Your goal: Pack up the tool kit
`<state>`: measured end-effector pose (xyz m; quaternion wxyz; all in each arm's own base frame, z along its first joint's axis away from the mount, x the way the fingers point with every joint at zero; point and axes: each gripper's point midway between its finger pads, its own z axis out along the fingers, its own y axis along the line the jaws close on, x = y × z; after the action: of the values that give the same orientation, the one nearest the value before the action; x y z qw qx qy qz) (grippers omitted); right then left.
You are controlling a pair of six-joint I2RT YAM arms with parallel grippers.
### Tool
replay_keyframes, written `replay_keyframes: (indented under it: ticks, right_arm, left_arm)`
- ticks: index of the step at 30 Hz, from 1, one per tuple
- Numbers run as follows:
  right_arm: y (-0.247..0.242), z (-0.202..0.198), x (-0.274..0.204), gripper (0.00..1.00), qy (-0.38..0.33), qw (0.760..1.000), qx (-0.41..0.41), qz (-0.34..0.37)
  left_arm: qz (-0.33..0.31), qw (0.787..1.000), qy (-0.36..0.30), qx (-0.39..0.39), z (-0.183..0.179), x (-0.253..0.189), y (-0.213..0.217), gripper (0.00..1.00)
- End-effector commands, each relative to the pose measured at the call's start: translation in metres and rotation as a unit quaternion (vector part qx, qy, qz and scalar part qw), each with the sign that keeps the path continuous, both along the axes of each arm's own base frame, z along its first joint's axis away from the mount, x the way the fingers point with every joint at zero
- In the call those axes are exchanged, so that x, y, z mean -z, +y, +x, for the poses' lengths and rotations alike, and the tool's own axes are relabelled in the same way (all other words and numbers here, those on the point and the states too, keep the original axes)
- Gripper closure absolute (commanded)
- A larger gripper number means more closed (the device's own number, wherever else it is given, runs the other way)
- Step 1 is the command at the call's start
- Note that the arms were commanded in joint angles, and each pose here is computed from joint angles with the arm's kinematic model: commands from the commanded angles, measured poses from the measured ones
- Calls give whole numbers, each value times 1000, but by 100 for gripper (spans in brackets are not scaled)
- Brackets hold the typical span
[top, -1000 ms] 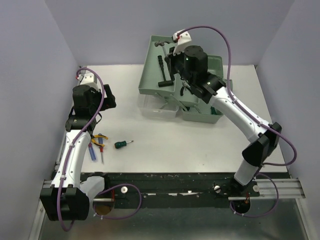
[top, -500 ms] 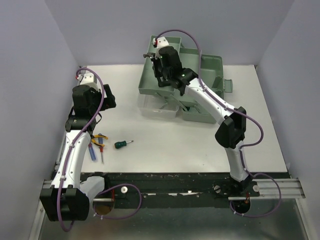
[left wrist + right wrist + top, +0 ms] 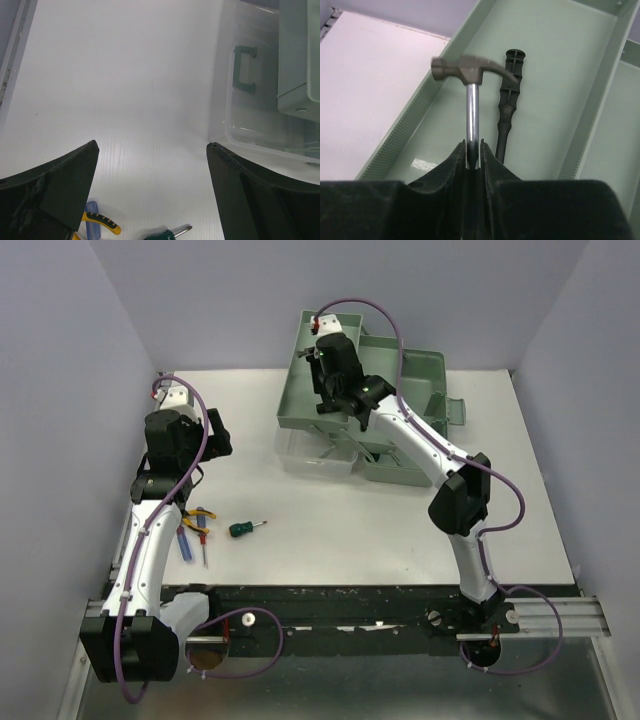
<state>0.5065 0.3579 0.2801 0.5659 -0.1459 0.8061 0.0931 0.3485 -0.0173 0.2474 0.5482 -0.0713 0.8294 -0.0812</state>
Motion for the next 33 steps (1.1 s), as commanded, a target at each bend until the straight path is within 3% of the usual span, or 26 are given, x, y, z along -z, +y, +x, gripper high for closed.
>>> replay_keyframes:
  ticks: [1,4,7,11,14,17,20,23,33]
  right_arm:
    - [-5,3,5,65,1,1000,11,-16]
    - [-6,3,-1,52,-6,1000,7,-18]
    - [-7,-1,-14,45,-16,1000,-3,-15]
    - [14,-29,-42,41,-62,991,-115,11]
    - [39,-85,-90,38,-162,953,-251,46]
    - [57,-142,-105,37,-227,913,-339,12]
    - [79,-196,-86,37,-224,882,-414,0]
    - [92,-233,-56,37,-174,864,-472,29]
    - [124,-300,103,36,-43,840,-538,-55]
  left_arm:
    - [5,1000,-7,2,-2,-5,0,1]
    - [6,1000,-7,1,-2,-5,0,1]
    - [7,1000,-9,1,-2,-6,0,1]
    - [7,1000,-9,-1,-2,-5,1,1]
    - [7,1000,-8,-1,-2,-5,1,1]
    - [8,1000,-7,-2,-2,-5,2,1]
    - [8,1000,-5,-2,-2,-4,2,1]
    - [7,1000,-5,-3,-2,-4,2,1]
    - [5,1000,-2,-1,-1,-2,1,1]
